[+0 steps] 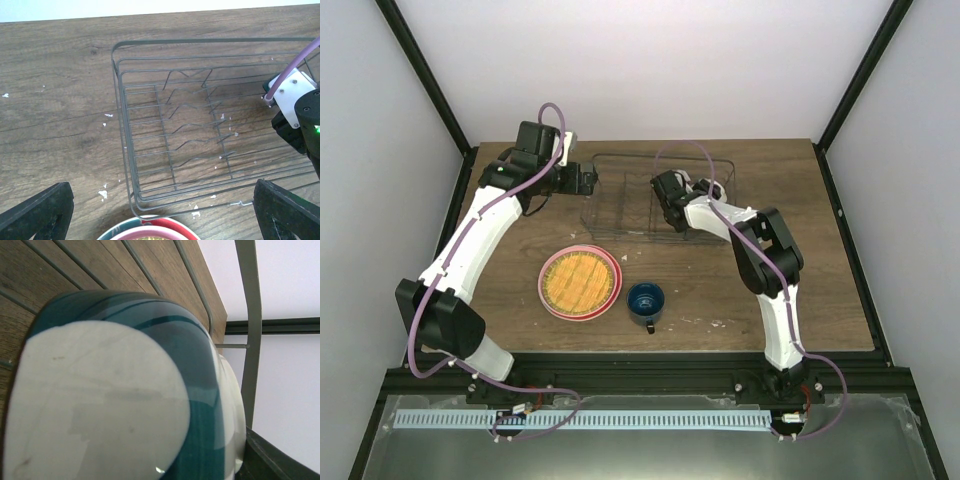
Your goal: Load the mixed dishes into the dish rack
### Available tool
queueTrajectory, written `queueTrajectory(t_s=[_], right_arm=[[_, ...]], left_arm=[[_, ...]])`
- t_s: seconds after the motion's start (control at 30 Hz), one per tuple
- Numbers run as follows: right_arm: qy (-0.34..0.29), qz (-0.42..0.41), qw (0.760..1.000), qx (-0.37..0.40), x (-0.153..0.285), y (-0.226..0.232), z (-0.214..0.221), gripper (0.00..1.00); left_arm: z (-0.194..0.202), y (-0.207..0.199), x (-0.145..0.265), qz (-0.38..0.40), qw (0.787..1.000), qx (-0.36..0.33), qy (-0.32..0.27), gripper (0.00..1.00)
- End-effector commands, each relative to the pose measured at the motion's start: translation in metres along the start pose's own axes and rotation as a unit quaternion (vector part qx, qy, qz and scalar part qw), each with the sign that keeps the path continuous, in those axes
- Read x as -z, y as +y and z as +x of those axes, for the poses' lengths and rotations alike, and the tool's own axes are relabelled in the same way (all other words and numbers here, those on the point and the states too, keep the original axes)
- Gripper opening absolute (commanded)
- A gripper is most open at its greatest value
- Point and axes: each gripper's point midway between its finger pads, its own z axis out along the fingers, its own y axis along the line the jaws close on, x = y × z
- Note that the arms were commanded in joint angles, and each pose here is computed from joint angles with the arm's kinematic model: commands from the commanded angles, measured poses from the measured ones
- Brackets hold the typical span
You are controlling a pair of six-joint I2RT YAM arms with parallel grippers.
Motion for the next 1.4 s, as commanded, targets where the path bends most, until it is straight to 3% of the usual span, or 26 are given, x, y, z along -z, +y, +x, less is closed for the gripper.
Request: queueTrajectory(t_s=[0.0, 0.6, 1.37], right_arm=[[0.003, -0.053, 0.998, 0.033, 0.010, 0.032, 0.007, 0.60], [0.008, -0.092, 0.995, 0.044, 0.021, 0.049, 0.014, 0.95], [0.009, -0.109, 0.993, 0.047, 0.026, 0.056, 0.013, 1.00]], left_arm=[[-0.001, 0.001, 0.003, 0.001, 1.000, -0.003, -0.004, 1.00], [0.004, 0.001, 0.000, 0.004, 1.000, 0.000, 0.001, 1.00], [0.008, 0.004, -0.003, 0.000, 1.000, 0.001, 0.007, 1.00]])
